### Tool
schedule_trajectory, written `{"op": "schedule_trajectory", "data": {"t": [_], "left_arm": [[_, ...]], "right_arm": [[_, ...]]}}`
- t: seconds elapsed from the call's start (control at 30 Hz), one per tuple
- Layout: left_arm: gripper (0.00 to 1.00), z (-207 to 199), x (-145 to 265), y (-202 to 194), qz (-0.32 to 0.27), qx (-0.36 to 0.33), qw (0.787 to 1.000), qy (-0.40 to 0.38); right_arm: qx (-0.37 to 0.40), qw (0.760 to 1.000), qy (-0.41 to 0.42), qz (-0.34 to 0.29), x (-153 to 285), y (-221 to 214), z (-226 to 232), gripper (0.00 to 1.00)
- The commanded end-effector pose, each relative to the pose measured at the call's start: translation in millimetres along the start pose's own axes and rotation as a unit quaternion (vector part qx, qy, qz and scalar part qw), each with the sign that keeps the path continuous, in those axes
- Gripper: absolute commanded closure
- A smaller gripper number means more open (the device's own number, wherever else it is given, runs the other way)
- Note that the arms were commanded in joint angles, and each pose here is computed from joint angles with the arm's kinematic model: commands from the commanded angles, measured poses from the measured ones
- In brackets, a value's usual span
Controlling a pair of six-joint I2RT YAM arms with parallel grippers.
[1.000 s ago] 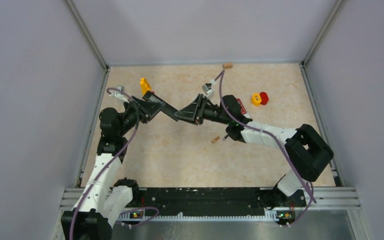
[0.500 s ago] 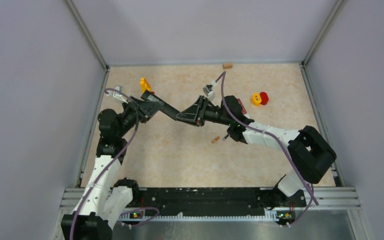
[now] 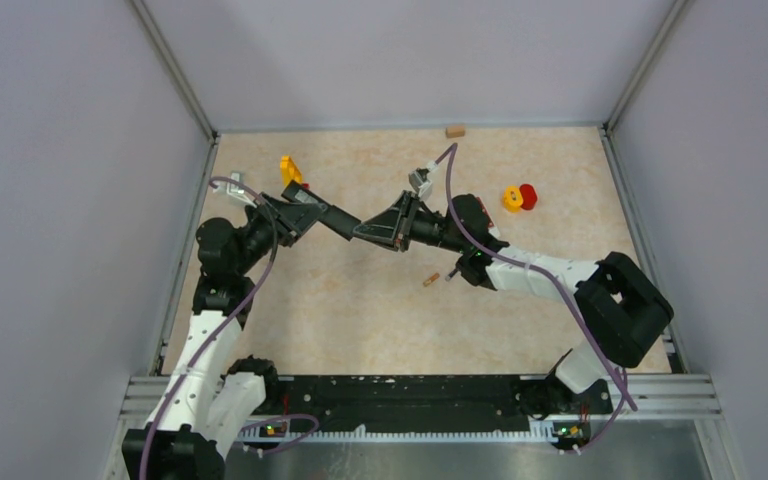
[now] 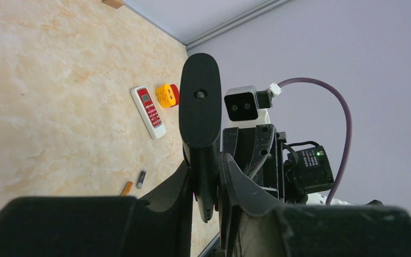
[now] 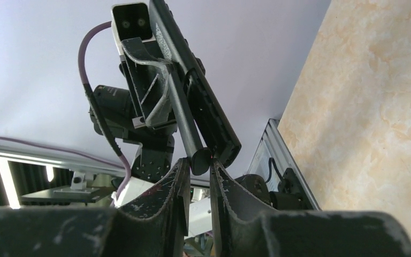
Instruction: Load the batteries into the remote control
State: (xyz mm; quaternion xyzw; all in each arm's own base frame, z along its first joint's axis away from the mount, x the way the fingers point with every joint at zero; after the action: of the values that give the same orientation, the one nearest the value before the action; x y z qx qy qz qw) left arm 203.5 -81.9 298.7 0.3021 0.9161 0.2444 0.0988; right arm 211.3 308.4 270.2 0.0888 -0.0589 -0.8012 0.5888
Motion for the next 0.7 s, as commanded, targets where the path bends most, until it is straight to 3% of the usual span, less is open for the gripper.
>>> {"op": "schedule_trajectory", "data": {"t": [0.0, 0.1, 0.53, 0.67], "left_arm": [[1.0, -3.0, 0.2, 2.8, -0.006, -0.02, 1.0, -0.01], [1.0, -3.4, -0.3, 2.8, -0.001, -0.02, 1.0, -0.013], [1.0, 3.2, -0.5, -1.6, 0.019, -0.025, 0.999, -0.008], [1.0, 4.0, -0.9, -2.0, 0.023, -0.026, 0.999, -0.008]], "right_arm": [[0.024, 0.998, 0.049, -0.016, 3.9, 5.4, 25.3, 0.76], [0.023, 0.999, 0.047, -0.016, 0.7, 6.7, 23.7, 0.71], [0.028, 0.999, 0.036, -0.014, -10.3, 11.9, 17.5, 0.69], [0.028, 0.999, 0.032, -0.011, -14.8, 13.2, 14.6, 0.76]]}}
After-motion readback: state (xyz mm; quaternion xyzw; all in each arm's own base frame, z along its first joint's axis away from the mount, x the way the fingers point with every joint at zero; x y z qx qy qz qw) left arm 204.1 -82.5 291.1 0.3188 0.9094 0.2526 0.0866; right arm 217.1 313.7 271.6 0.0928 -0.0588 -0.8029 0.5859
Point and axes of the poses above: each gripper's point midway between its finger pads, its own x axis back along the fingers, its own z axis along the line the jaws close on, y = z × x, the point moved 10 cm from there along x, back along the fingers, and after that the axes turned 2 degrees about -x, right-handed, at the moved point
